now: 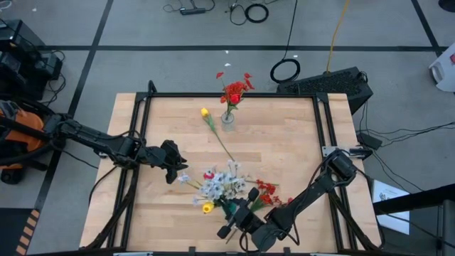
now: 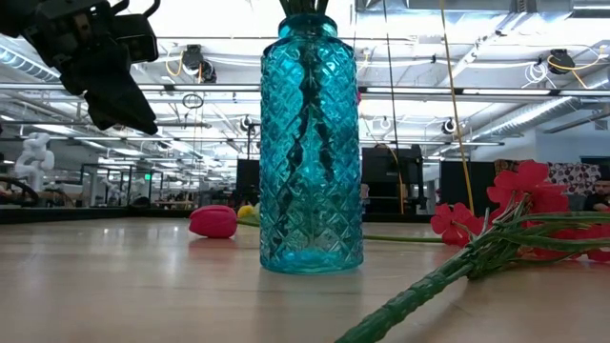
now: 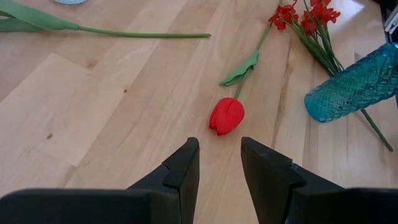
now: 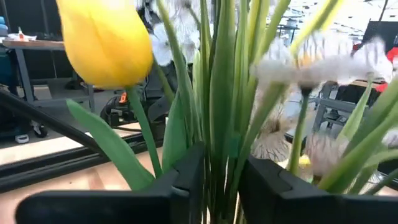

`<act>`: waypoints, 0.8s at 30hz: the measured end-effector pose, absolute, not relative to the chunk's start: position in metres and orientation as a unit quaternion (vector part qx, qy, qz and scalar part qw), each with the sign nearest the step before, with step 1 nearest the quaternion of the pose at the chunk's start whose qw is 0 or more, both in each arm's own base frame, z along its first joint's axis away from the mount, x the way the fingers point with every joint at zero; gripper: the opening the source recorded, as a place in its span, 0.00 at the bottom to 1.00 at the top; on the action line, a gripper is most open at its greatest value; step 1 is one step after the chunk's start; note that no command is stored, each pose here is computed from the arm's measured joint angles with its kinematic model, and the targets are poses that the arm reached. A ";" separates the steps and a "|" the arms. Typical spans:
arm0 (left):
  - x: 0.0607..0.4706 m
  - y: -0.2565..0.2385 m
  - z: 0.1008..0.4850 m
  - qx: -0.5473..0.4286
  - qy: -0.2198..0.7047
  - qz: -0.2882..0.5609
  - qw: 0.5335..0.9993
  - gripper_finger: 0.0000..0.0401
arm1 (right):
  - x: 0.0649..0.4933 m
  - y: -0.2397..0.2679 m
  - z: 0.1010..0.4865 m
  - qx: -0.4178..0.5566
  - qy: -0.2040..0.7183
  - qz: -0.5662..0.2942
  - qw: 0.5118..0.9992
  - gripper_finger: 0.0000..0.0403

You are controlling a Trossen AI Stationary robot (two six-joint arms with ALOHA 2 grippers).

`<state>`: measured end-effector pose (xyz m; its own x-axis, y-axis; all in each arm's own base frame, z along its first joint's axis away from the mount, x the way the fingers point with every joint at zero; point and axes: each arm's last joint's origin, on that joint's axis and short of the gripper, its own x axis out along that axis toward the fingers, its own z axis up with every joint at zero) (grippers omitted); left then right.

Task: Sort flowers into vase by color
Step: Put the white flowers into the blue vase

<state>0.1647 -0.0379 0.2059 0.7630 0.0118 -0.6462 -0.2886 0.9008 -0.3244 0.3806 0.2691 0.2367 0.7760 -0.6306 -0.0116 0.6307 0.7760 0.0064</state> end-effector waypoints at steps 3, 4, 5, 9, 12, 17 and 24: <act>0.165 -0.038 0.206 -0.207 0.334 0.082 0.916 0.31 | 0.379 0.268 0.243 0.010 0.001 -0.334 0.942 0.23; 0.165 -0.038 0.206 -0.207 0.334 0.082 0.916 0.31 | 0.378 0.268 0.245 0.010 0.001 -0.333 0.943 0.24; 0.165 -0.038 0.206 -0.207 0.334 0.082 0.916 0.31 | 0.377 0.269 0.247 0.011 0.001 -0.332 0.943 0.25; 0.165 -0.038 0.206 -0.207 0.334 0.082 0.916 0.31 | 0.372 0.274 0.249 0.013 0.000 -0.325 0.946 0.28; 0.165 -0.038 0.206 -0.207 0.334 0.082 0.916 0.31 | 0.368 0.279 0.247 0.014 0.002 -0.318 0.948 0.29; 0.165 -0.038 0.206 -0.207 0.334 0.082 0.916 0.31 | 0.360 0.288 0.248 0.018 -0.001 -0.323 0.946 0.30; 0.165 -0.038 0.206 -0.207 0.334 0.082 0.916 0.31 | 0.352 0.296 0.250 0.029 -0.009 -0.334 0.942 0.30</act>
<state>0.1647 -0.0379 0.2060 0.7633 0.0121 -0.6459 -0.2885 0.9009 -0.3241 0.3519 0.2959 0.2499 0.7766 -0.6300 -0.0029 0.6290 0.7751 0.0607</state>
